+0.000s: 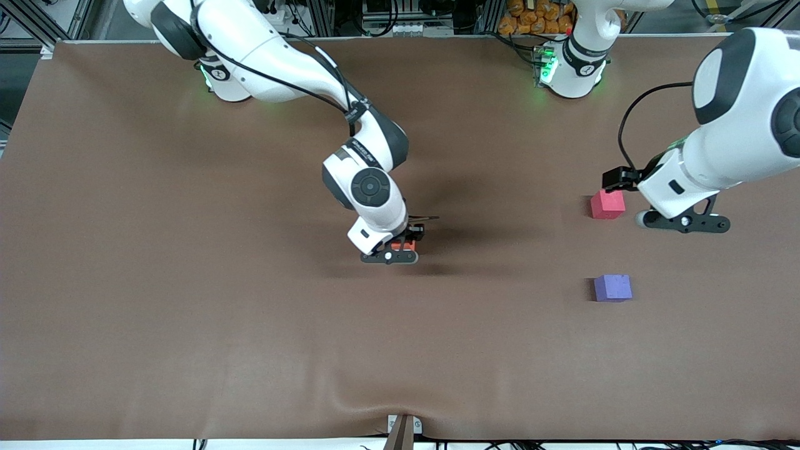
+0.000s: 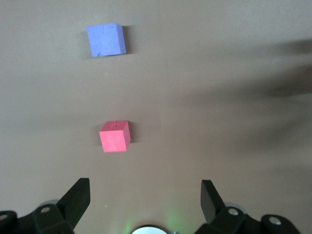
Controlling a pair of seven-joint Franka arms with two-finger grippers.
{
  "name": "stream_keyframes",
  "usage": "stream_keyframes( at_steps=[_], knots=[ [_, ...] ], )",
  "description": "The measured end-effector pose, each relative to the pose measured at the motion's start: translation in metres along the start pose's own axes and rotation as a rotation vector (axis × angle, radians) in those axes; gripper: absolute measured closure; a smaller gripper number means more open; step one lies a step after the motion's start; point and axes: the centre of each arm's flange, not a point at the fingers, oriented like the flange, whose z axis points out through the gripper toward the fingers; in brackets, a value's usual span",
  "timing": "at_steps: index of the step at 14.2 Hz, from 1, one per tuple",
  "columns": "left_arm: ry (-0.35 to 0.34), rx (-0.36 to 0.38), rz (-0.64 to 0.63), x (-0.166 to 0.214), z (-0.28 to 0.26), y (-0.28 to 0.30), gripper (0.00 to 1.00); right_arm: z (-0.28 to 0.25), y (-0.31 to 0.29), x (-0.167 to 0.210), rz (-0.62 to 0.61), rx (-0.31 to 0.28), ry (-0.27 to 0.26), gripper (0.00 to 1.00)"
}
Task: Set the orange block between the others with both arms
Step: 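Carry the orange cube to mid-table while the left gripper approaches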
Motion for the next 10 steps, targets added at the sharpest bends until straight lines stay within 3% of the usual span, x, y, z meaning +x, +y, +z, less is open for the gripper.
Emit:
stream_keyframes(
  at_steps=[5,7,10],
  knots=[
    [0.055,-0.002,0.027,0.024,0.021,0.020,0.00,0.014,-0.001,0.001,0.004,-0.010,-0.006,0.47],
    [0.056,-0.013,0.017,0.028,0.027,0.034,0.00,0.017,0.000,0.001,0.004,-0.014,-0.008,0.35],
    [0.053,-0.057,-0.049,0.028,0.028,0.046,0.00,0.026,0.002,0.001,0.006,-0.020,-0.013,0.05]
  ],
)
